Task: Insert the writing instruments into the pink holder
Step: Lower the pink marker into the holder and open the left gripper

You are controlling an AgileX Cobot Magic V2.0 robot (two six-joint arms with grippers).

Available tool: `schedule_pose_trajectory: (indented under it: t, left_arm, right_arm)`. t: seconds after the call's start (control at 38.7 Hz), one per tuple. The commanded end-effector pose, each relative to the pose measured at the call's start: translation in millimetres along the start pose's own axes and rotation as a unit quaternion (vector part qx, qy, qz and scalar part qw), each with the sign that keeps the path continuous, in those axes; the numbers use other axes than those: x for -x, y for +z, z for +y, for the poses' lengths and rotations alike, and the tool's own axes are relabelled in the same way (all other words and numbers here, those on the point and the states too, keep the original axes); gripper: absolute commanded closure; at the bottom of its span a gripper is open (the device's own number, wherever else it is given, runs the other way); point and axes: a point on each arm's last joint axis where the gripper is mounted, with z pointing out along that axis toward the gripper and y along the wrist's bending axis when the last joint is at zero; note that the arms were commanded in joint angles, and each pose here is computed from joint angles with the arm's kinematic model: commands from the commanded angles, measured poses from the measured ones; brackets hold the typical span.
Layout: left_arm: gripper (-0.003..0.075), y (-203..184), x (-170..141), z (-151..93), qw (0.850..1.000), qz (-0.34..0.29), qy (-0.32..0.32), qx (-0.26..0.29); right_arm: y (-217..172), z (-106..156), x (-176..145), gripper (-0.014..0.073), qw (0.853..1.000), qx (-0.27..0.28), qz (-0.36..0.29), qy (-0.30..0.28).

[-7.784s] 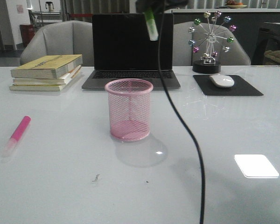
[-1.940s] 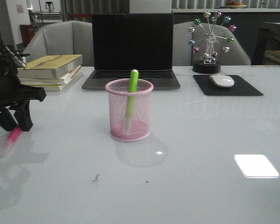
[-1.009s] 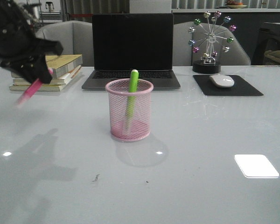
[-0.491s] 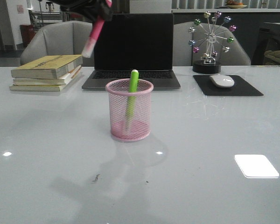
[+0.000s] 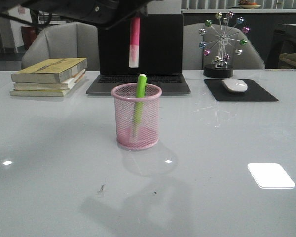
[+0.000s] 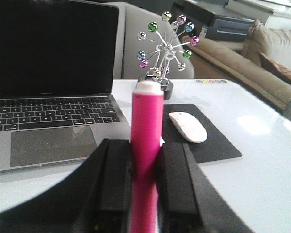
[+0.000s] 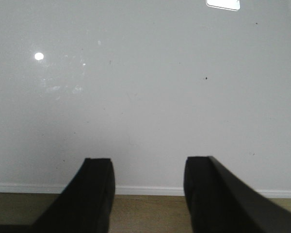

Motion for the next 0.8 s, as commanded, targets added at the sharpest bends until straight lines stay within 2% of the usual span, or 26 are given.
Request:
schedule_pose_trajectory:
  t: [0.0, 0.28, 0.47, 0.54, 0.78]
  left_arm:
    - [0.0621, -17.5, 26.8, -10.5, 0.993, -0.113, -0.016, -0.012]
    - [0.0621, -5.1, -21.4, -1.1, 0.997, -0.081, 0.006, 0.003]
    - [0.0621, 6.7, -44.7, 4.4, 0.992, -0.123, 0.029, 0.005]
    - [0.0621, 8.1, -47.6, 5.9, 0.987, -0.155, 0.035, 0.006]
    - [0.0603, 6.7, -45.8, -0.9, 0.983, -0.178, 0.05, -0.019]
  right_arm:
    - [-4.2, -3.2, 11.0, 0.0154, 0.999, -0.013, -0.034, -0.008]
    - [-4.2, -3.4, 11.0, 0.0154, 0.999, -0.014, -0.034, -0.009]
    - [-4.2, -3.4, 10.9, 0.0154, 0.999, -0.014, -0.034, -0.009]
    - [-4.2, -3.4, 10.8, 0.0154, 0.999, -0.014, -0.033, -0.009]
    - [-4.2, -3.5, 10.8, 0.0154, 0.999, -0.014, -0.033, -0.009]
